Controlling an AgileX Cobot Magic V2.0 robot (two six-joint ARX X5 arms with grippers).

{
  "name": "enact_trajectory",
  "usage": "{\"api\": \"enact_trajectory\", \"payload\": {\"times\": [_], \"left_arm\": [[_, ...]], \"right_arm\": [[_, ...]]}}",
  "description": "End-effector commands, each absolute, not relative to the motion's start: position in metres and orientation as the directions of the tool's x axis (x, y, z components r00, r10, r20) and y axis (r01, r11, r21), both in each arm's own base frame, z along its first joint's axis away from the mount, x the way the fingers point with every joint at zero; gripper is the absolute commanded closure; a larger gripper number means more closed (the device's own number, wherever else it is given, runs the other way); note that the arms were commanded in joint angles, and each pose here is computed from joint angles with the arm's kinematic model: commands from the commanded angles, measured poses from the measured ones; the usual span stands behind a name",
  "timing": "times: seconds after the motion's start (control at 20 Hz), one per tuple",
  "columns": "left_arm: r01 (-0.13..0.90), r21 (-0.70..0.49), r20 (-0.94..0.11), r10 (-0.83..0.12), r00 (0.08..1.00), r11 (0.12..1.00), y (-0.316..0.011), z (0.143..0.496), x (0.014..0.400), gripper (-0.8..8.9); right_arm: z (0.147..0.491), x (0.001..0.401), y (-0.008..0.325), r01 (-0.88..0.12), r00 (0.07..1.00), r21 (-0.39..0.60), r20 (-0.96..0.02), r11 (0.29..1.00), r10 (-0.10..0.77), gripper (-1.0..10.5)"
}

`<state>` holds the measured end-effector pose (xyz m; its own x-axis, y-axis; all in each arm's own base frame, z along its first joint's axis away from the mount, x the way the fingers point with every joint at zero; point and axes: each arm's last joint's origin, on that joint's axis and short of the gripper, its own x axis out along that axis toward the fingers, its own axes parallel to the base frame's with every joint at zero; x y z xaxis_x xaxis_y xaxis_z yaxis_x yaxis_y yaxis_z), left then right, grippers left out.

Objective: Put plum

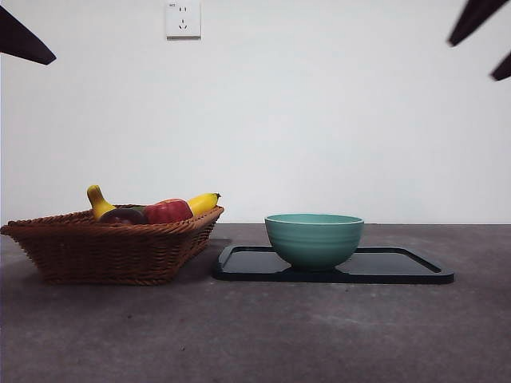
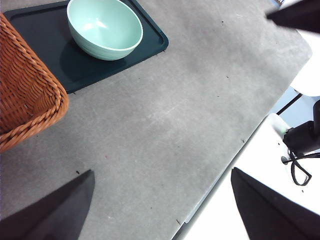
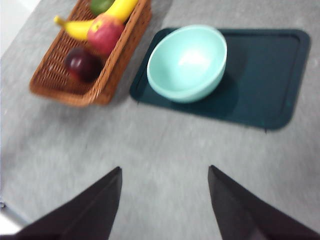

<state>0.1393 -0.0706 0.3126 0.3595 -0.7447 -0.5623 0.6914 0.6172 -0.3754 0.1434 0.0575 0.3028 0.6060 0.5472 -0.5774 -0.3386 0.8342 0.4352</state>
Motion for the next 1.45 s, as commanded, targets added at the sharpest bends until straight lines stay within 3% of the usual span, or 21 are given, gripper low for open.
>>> {"api": "enact_trajectory", "payload": {"times": [0.05, 0.3, 0.6, 1.2, 1.45], "left_arm": [[0.717, -0.352, -0.545, -0.754, 0.365, 0.602, -0.072, 0.318, 0.141, 3.81], [0.720, -0.349, -0.545, -0.755, 0.365, 0.600, -0.072, 0.318, 0.141, 3.81], [0.719, -0.349, -0.546, -0.754, 0.365, 0.600, -0.072, 0.318, 0.141, 3.81], [0.719, -0.350, -0.546, -0.754, 0.364, 0.601, -0.072, 0.318, 0.141, 3.81], [0.718, -0.350, -0.547, -0.754, 0.364, 0.601, -0.072, 0.318, 0.141, 3.81]], "right_arm": [[0.313, 0.174, 0.067, -0.303, 0.602, 0.421, -0.611, 0.855, 0.514, 6.7], [0.313, 0.239, 0.088, -0.288, 0.558, 0.342, -0.699, 0.894, 0.447, 6.7], [0.285, 0.306, 0.110, -0.278, 0.492, 0.298, -0.772, 0.913, 0.401, 6.7], [0.205, 0.360, 0.128, -0.246, 0.444, 0.282, -0.818, 0.927, 0.366, 6.8], [0.198, 0.366, 0.129, -0.248, 0.460, 0.278, -0.809, 0.928, 0.366, 9.1]]}}
